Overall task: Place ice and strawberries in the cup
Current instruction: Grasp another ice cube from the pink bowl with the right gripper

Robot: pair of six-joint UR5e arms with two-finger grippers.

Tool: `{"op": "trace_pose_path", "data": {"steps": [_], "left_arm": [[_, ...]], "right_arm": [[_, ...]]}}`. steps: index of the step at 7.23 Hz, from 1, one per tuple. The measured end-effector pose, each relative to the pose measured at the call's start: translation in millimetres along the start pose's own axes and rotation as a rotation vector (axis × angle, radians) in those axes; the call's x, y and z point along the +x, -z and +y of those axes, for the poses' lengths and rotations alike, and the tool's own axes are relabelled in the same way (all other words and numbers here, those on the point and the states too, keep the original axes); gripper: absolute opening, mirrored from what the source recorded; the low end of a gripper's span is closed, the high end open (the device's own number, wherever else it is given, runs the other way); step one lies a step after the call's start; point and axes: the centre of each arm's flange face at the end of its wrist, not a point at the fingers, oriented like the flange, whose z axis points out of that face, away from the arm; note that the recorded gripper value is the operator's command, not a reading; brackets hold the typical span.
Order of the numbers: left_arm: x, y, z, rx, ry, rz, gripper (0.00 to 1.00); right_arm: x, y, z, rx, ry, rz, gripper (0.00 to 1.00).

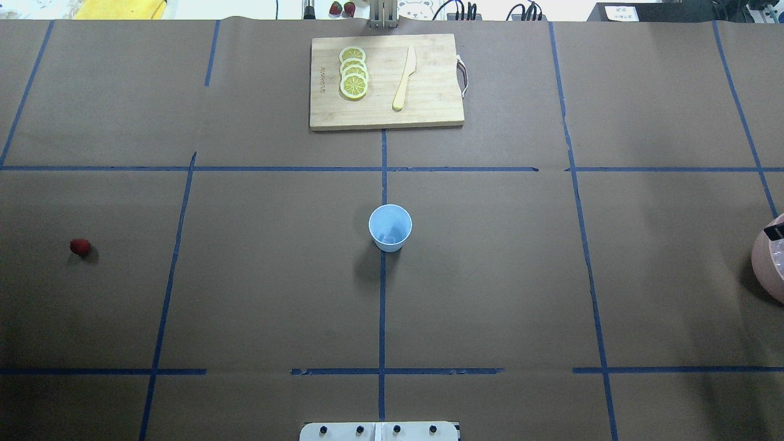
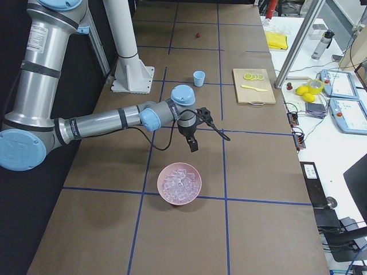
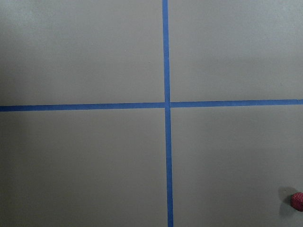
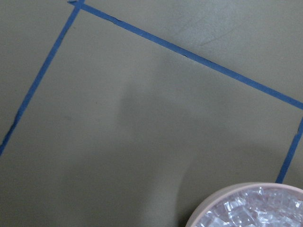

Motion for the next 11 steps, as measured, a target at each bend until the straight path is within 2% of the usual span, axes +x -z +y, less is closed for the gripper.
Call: {"op": "trace_pose_path", "data": {"steps": [2,3,5,7,11], "left_arm": [[1.1,1.6,0.4,0.003,-0.002,-0.001,1.0],[1.7,2.1,0.5,0.004,-0.003,0.0,1.0],[3.3,3.5,0.4,0.007,-0.006,0.0,1.0],[4.0,4.3,0.4,0.008,-0.008,0.0,1.0],[4.2,4.4,0.3,0.008,-0.008,-0.001,1.0]], "right_arm": [[50.0,-25.2,41.5,0.007,-0.038,-0.058,0.97],[66.0,-29.3,52.6,0.019,-0.06,-0.073,0.88],[80.7,-32.8,62.2,0.022,-0.075,-0.039,0.69],[84.0,-36.1,69.6,0.011,-0.074,-0.024,0.66],[75.9,-56.2,78.3,-0.046,-0.02,-0.008,0.63]]}}
